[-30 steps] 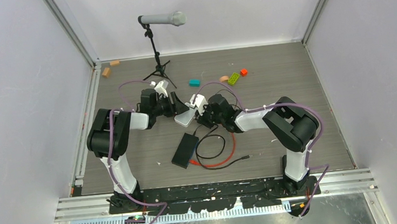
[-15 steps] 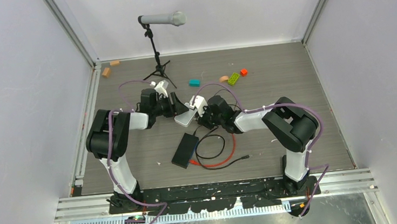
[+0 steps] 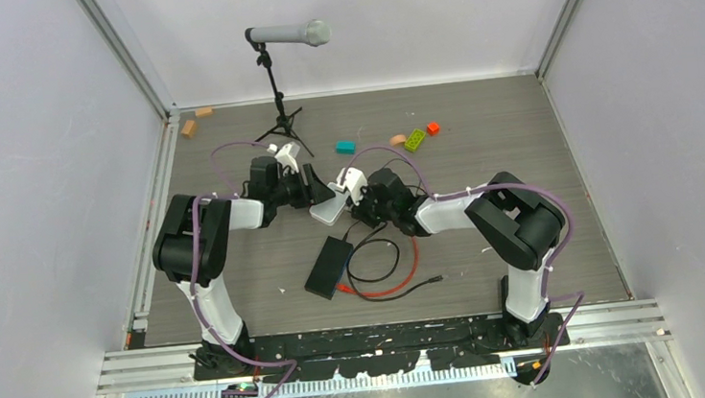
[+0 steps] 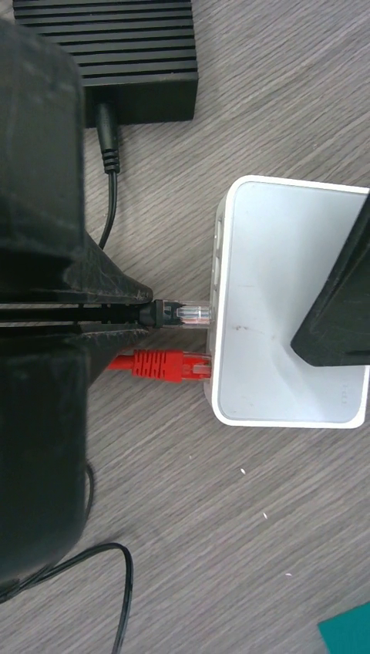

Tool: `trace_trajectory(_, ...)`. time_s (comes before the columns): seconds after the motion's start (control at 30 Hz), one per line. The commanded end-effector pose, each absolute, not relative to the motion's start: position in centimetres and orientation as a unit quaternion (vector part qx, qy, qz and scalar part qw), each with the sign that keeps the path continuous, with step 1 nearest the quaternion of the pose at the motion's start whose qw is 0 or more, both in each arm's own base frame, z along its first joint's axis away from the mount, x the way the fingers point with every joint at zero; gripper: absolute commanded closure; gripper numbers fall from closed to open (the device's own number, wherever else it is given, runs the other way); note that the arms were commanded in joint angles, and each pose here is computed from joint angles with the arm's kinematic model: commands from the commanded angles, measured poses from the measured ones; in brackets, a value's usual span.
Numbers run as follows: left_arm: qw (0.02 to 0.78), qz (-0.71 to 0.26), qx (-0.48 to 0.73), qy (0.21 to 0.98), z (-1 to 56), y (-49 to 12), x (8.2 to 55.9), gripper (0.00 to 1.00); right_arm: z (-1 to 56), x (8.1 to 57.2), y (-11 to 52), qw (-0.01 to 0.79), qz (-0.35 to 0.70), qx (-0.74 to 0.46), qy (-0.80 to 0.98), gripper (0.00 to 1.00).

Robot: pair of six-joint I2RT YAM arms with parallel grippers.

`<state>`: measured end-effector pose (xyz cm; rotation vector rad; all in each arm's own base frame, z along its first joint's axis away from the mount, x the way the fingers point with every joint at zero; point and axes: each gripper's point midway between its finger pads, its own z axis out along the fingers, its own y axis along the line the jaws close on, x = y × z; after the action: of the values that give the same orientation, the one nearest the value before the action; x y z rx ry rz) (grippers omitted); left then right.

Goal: Insert the plug into the switch port
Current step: Insert the connector into the switch port.

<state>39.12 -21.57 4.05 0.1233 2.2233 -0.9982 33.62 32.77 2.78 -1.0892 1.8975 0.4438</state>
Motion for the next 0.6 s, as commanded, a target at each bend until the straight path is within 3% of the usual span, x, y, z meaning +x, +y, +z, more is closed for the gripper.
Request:
trace_trajectory(0.0, 0.346, -0.384, 0.064, 0.854, 4.85, -21.85, 39.19, 0.44, 4.93, 35.0, 34.43, 0.469, 0.19, -0.428, 0.749, 1.0)
trace_trajectory(0.57, 0.344, -0.386, 0.067, 0.853, 4.85, -22.05, 39.14, 0.45, 5.03, 34.25, 35.33, 0.458, 0.215, -0.443, 0.741, 1.0)
